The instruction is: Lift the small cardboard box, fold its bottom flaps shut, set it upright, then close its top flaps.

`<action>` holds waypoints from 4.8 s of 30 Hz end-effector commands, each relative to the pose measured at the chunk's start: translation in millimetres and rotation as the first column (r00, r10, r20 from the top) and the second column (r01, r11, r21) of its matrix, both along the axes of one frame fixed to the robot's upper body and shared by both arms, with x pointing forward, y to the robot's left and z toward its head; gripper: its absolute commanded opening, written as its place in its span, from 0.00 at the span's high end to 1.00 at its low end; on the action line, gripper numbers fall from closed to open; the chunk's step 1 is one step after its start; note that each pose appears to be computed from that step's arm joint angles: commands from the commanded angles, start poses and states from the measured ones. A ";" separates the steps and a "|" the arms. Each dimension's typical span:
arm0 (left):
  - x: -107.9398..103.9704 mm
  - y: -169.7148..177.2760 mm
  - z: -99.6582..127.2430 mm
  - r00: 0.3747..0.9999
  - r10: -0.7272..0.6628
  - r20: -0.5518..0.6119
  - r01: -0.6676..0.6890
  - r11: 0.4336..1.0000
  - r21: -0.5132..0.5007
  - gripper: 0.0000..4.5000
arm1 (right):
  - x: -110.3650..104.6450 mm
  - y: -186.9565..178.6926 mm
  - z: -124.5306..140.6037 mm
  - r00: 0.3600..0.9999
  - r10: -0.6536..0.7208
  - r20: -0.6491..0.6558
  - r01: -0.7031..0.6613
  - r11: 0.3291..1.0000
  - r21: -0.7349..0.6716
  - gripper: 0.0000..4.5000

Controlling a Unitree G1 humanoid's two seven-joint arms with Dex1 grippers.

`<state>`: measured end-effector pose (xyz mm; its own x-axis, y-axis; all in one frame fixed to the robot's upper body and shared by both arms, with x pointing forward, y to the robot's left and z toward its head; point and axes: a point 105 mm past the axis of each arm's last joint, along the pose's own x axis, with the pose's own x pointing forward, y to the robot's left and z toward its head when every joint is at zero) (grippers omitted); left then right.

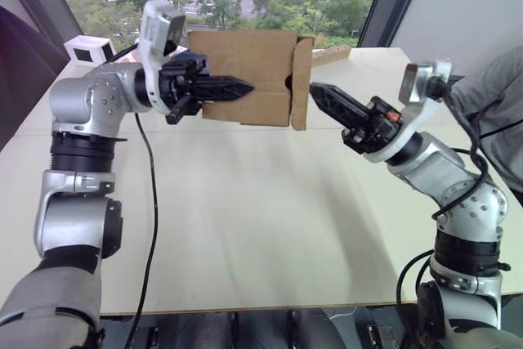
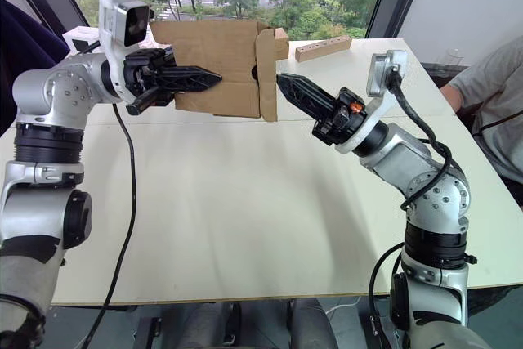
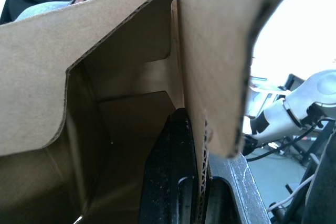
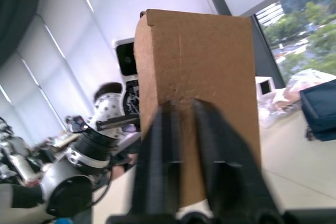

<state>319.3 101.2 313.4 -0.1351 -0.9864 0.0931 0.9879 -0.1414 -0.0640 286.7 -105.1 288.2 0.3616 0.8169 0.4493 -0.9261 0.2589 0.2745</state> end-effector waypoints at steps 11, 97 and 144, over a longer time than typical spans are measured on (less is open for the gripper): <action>-4.5 2.7 17.4 0.998 0.002 0.058 0.000 0.999 -0.038 1.00 | -11.1 -4.7 11.0 0.995 0.094 -0.026 -0.087 0.978 0.188 0.33; -5.5 3.4 15.0 1.000 0.004 0.020 -0.001 0.993 -0.117 1.00 | -12.5 -1.6 7.3 0.996 -0.081 -0.041 0.089 0.960 0.266 0.99; 21.3 17.2 -52.8 0.864 -0.137 0.484 -0.300 0.633 0.713 1.00 | -56.4 -19.8 -70.4 0.985 -0.173 -0.013 0.145 0.862 -0.487 0.99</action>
<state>338.6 118.2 256.1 0.0899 -0.7718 -0.6294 0.9715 -0.0712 0.2262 240.1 -129.5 215.6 0.5464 0.8365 0.0405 -0.8219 0.5263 0.2179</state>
